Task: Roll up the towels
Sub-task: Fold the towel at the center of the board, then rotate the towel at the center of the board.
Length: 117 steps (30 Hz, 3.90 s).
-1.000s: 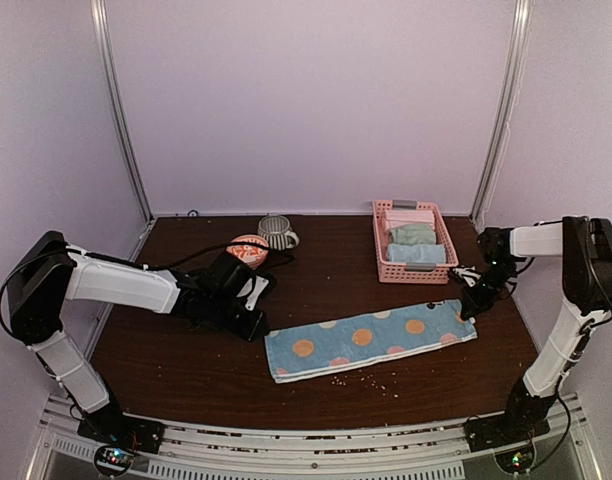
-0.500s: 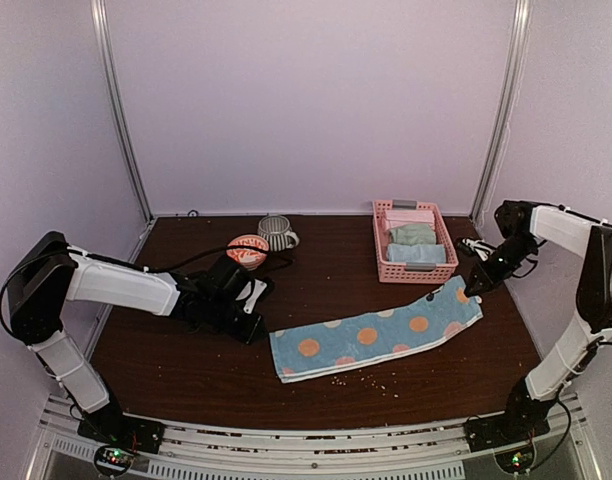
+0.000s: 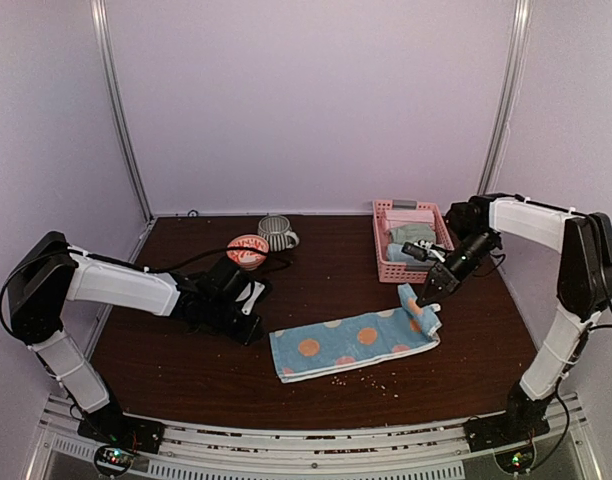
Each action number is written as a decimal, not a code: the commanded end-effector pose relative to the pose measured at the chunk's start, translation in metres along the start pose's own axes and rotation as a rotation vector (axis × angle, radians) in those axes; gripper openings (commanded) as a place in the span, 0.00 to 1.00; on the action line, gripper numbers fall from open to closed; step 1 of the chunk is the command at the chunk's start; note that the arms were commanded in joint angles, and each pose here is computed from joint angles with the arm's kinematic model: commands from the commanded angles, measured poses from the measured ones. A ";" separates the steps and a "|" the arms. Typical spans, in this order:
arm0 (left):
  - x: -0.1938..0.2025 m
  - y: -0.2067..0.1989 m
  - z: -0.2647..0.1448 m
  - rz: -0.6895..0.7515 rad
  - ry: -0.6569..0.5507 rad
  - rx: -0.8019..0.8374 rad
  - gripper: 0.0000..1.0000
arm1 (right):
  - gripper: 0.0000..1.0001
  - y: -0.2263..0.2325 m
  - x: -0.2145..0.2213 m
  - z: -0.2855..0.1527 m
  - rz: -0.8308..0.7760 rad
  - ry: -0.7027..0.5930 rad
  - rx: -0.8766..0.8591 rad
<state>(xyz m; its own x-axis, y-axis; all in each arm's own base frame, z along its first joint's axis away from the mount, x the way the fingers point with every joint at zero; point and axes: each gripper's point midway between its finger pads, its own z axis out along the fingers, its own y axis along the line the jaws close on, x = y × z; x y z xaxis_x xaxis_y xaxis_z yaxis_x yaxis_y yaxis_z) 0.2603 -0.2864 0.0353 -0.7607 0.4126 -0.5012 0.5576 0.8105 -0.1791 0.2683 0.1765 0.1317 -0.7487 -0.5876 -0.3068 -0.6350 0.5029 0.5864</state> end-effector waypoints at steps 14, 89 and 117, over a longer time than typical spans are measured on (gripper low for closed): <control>0.025 0.004 0.004 -0.069 0.056 -0.011 0.13 | 0.00 0.063 -0.095 0.078 -0.002 -0.156 -0.177; 0.033 -0.008 -0.027 -0.174 -0.037 0.079 0.12 | 0.21 0.149 -0.132 0.176 -0.047 -0.039 -0.310; -0.008 -0.064 0.011 -0.086 -0.020 0.237 0.13 | 0.98 0.069 -0.125 0.037 -0.445 -0.405 0.173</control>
<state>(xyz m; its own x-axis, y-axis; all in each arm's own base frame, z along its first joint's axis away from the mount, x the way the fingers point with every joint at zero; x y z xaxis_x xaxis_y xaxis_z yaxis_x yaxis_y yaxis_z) 0.2356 -0.3519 0.0550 -0.7935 0.3490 -0.4985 0.5726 0.7055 -0.4176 0.3294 0.2977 0.1935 -0.4506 -0.4435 -0.7748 -0.8471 0.4863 0.2143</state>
